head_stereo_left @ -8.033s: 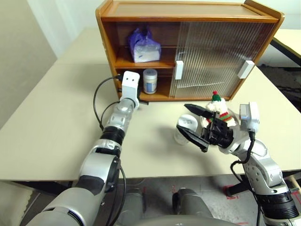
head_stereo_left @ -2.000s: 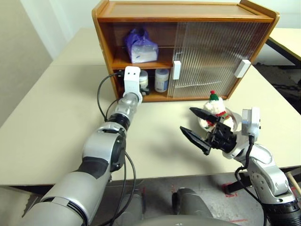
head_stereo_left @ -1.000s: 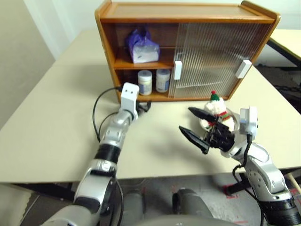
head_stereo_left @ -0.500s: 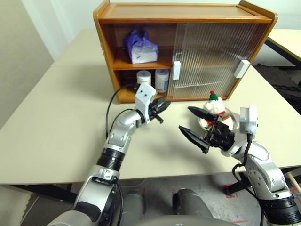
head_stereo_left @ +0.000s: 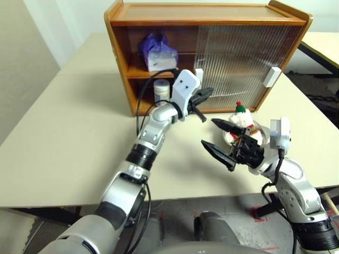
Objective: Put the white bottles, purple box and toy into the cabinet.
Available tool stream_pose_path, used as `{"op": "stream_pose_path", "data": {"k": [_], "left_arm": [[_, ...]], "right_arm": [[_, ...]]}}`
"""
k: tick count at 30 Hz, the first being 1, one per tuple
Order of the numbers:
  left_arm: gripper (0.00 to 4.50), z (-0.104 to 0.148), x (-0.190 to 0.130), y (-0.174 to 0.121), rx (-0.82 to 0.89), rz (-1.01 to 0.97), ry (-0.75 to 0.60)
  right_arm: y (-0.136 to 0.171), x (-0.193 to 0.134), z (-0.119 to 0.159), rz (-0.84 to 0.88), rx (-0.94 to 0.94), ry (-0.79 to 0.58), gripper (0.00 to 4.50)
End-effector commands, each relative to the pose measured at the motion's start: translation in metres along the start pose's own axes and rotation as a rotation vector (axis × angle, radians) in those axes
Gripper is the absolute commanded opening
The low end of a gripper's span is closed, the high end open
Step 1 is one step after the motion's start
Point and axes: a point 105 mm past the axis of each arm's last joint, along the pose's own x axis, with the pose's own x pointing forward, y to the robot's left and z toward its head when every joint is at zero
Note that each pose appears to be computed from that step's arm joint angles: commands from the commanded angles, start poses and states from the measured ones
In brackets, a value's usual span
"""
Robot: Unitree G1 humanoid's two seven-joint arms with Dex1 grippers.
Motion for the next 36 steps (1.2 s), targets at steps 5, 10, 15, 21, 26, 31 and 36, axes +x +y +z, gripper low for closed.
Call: {"op": "stream_pose_path", "data": {"k": [5, 10, 15, 21, 26, 31, 36], "left_arm": [[0.03, -0.006, 0.004, 0.028, 0.005, 0.172, 0.037], [0.03, -0.003, 0.002, 0.044, -0.035, 0.270, 0.023], [0.03, 0.002, -0.002, 0.053, -0.036, 0.326, 0.004], [0.03, -0.005, -0.019, 0.064, -0.034, 0.400, 0.025], [0.03, -0.011, -0.040, 0.085, -0.041, 0.506, 0.041], [0.03, -0.008, -0.050, 0.094, -0.010, 0.543, 0.043], [0.03, -0.009, -0.065, 0.103, -0.009, 0.596, 0.052]], "right_arm": [[-0.001, 0.001, 0.000, -0.003, -0.007, 0.002, 4.50], [-0.001, 0.003, 0.001, -0.001, -0.008, -0.001, 4.50], [-0.001, 0.003, 0.001, 0.001, -0.008, 0.002, 4.50], [-0.001, 0.003, 0.001, 0.002, -0.007, 0.004, 4.50], [0.000, 0.004, 0.001, 0.004, -0.003, 0.003, 4.50], [-0.001, 0.004, -0.001, 0.008, 0.002, 0.006, 4.50], [-0.001, 0.004, -0.001, 0.008, 0.002, 0.004, 4.50]]}}
